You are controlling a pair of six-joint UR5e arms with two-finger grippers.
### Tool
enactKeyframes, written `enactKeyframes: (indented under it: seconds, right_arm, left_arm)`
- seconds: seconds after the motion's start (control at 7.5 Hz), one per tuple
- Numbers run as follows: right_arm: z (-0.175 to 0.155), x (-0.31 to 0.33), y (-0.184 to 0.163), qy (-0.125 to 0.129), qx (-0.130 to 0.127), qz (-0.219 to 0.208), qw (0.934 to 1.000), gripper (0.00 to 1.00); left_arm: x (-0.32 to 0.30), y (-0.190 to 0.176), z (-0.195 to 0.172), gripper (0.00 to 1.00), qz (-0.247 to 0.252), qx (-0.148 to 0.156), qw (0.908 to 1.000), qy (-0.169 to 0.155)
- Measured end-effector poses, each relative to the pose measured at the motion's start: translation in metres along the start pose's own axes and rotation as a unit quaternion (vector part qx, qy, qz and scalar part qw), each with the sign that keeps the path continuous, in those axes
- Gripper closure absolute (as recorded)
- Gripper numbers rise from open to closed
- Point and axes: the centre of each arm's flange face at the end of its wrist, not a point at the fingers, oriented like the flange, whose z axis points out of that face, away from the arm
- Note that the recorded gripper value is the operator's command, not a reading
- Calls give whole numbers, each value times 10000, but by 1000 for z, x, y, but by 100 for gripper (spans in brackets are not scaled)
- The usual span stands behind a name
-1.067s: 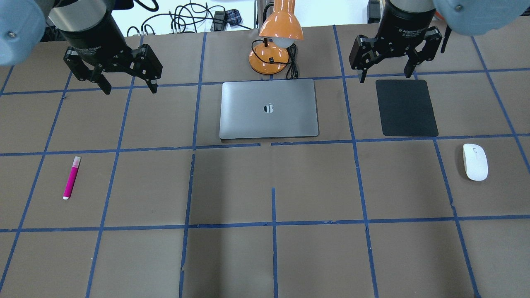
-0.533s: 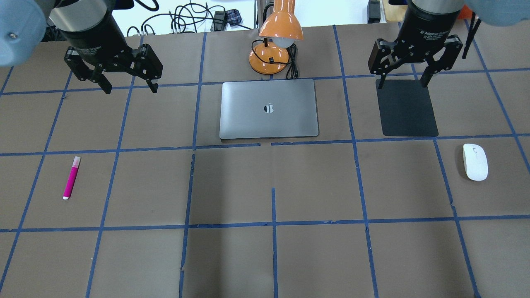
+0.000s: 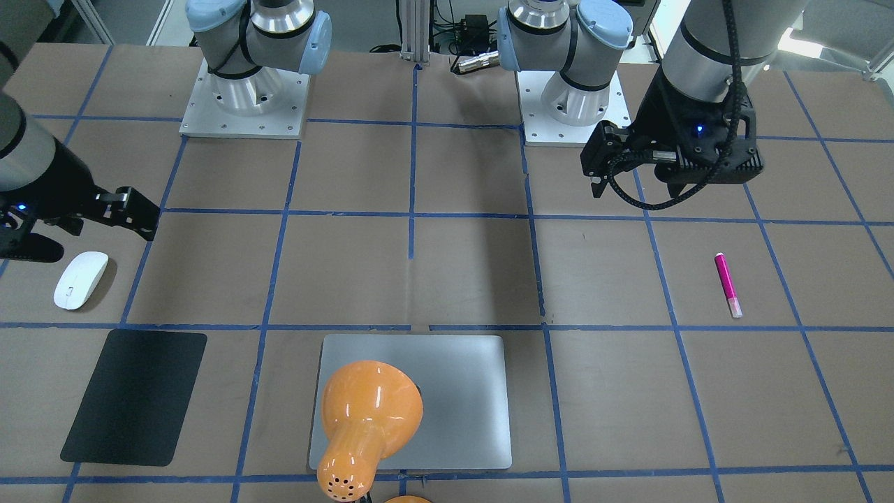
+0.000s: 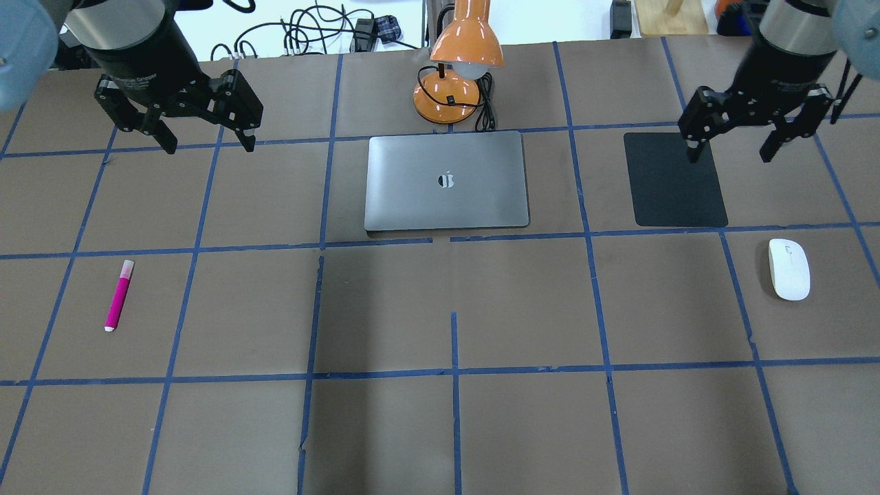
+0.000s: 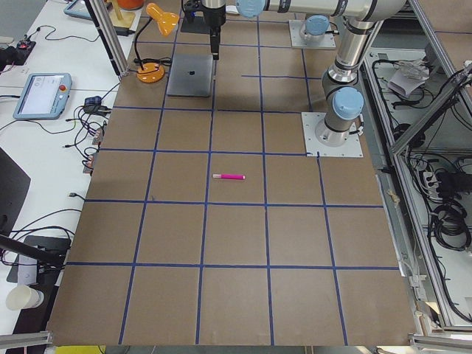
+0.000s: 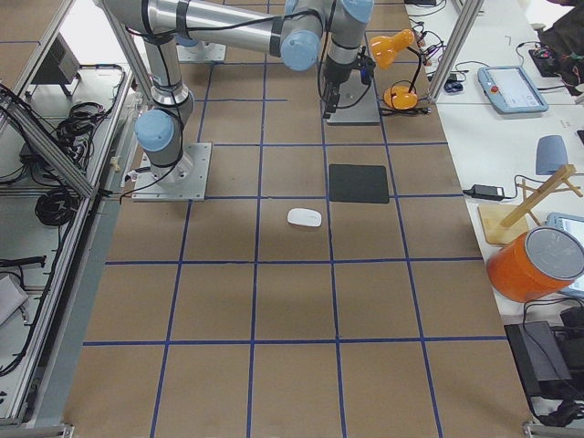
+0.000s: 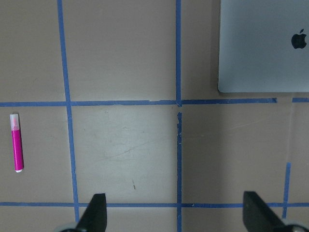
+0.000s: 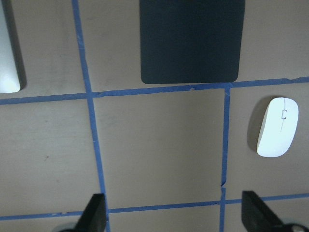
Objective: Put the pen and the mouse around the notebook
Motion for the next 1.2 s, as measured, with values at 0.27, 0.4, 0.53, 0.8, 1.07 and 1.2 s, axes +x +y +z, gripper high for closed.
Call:
enactKeyframes:
  seconds: [0.27,0.4,0.53,0.8,1.07,1.2]
  right_arm:
    - [72,92,3,-92,121,80,9999,0]
    - [108,125,6,-9,354,165,9992,0]
    - [138,144,9,142,492,223,9984,0]
    - [187,160,4,310,352,240,9986,0]
    - [222,167,-7,319,239,230,9989,0]
    - [231,169,-9,311,181,230,9991,5]
  left_arm:
    - [-50,-10,19,0,-193,-119,9997,-8]
    - [-95,-16,43,0,-330,-216,9992,23]
    - [-136,-16,74,0,-268,-295,9992,62]
    - [-206,-4,164,0,-15,-200,9998,57]
    - [-268,31,250,0,289,-21,9996,-7]
    - [-284,42,279,0,309,20,9995,-31]
